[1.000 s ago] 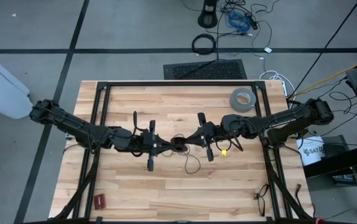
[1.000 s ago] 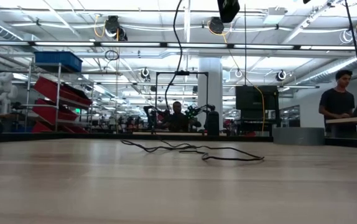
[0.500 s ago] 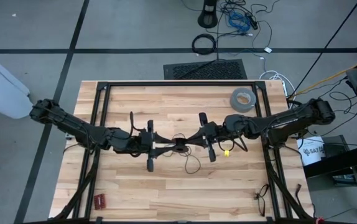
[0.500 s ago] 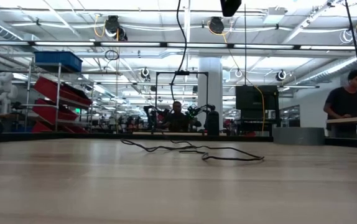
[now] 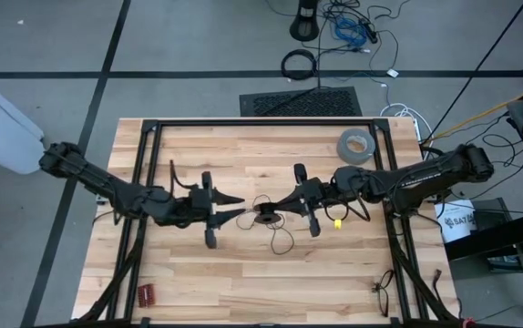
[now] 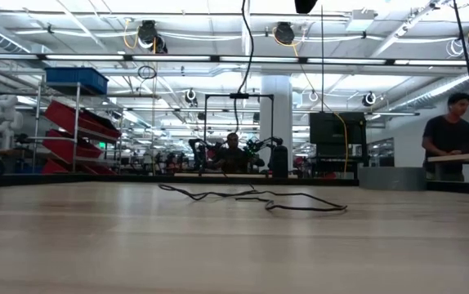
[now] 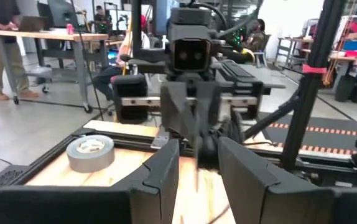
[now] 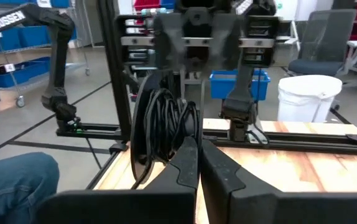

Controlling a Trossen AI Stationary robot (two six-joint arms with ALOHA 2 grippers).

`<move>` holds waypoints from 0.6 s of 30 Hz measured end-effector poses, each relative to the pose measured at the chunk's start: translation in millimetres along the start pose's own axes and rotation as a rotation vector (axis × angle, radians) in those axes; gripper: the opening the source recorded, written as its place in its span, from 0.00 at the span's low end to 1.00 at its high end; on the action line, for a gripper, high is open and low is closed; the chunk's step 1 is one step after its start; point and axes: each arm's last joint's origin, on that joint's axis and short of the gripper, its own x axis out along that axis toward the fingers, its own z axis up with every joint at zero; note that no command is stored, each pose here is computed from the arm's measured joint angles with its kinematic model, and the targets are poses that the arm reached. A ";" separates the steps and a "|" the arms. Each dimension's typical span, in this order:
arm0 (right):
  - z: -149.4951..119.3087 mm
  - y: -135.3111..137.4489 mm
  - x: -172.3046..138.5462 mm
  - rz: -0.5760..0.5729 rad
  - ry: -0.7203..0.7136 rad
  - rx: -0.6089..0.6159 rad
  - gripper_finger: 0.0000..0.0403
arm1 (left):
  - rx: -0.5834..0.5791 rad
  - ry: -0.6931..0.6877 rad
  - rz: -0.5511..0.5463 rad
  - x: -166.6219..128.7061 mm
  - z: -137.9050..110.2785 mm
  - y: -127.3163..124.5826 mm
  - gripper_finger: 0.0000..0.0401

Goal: Coil cords
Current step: Coil the black wire onto the spool

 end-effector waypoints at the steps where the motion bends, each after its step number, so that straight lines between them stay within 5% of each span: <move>1: 1.3 -0.3 -1.1 -0.004 -0.006 -0.001 0.00 | 0.003 0.004 -0.001 -3.3 1.0 -1.3 0.30; 7: 7.5 0.0 -5.9 -0.009 -0.034 -0.001 0.00 | 0.039 0.073 0.006 -11.2 -9.3 -9.8 0.30; 18: 14.5 0.9 -12.3 -0.008 -0.063 -0.002 0.00 | 0.119 0.150 0.034 16.1 -49.1 -22.9 0.30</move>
